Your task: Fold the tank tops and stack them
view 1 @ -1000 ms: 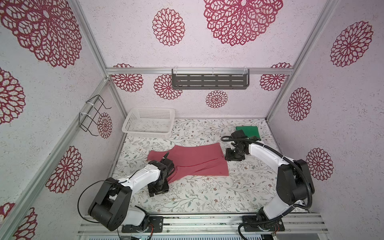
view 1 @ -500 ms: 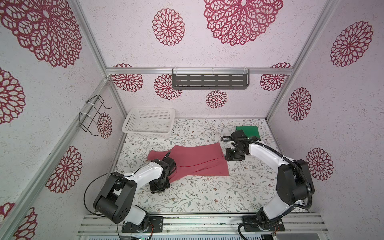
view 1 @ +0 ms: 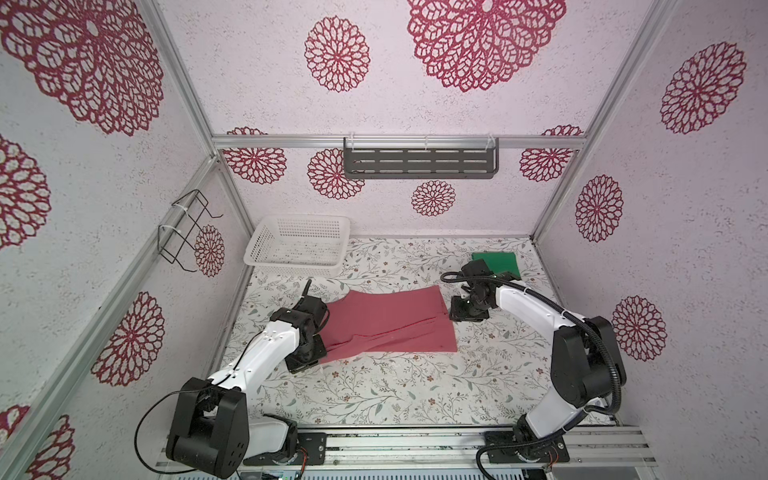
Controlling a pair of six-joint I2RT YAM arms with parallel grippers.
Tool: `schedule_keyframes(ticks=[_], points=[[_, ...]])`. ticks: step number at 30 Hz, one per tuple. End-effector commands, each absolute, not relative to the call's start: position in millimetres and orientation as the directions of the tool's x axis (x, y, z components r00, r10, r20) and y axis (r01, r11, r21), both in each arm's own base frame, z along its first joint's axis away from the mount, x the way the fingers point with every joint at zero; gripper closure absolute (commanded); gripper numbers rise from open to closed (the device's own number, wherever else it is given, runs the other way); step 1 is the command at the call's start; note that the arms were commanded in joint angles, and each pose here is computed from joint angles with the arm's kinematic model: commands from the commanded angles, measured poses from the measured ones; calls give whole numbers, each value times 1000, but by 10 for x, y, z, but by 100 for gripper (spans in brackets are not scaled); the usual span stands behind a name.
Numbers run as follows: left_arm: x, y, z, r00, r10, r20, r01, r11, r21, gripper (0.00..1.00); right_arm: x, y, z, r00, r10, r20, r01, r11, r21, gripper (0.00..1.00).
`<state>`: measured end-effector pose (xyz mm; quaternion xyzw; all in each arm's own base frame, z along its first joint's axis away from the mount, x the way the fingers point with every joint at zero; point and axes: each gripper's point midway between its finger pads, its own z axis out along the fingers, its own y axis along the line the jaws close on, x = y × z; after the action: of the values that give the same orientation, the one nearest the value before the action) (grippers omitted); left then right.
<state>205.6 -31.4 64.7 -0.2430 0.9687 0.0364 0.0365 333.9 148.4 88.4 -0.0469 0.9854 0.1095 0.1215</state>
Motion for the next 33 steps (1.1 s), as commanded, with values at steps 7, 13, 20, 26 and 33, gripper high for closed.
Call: schedule_keyframes(ticks=[7, 13, 20, 26, 33], points=[[2407, -173, 616, -871, -486, -75, -485, 874, -39, 99, 3498, 1589, 827, -955, -106, -277, -169, 961, 218, 58], [2627, 25, 542, -865, -498, -64, -497, 867, -34, 73, 3530, 1613, 766, -953, -119, -280, -184, 959, 218, 58], [2763, 208, 564, -881, -470, -55, -472, 881, 29, 55, 3450, 1686, 804, -946, -132, -295, -211, 944, 252, 57], [2718, 314, 1157, -873, -455, -173, -473, 878, 79, 54, 3302, 1744, 722, -945, -168, -279, -244, 933, 264, 54], [2559, 42, 1130, -884, -442, -151, -451, 892, 31, 49, 3547, 1822, 638, -935, -163, -315, -250, 933, 257, 51]])
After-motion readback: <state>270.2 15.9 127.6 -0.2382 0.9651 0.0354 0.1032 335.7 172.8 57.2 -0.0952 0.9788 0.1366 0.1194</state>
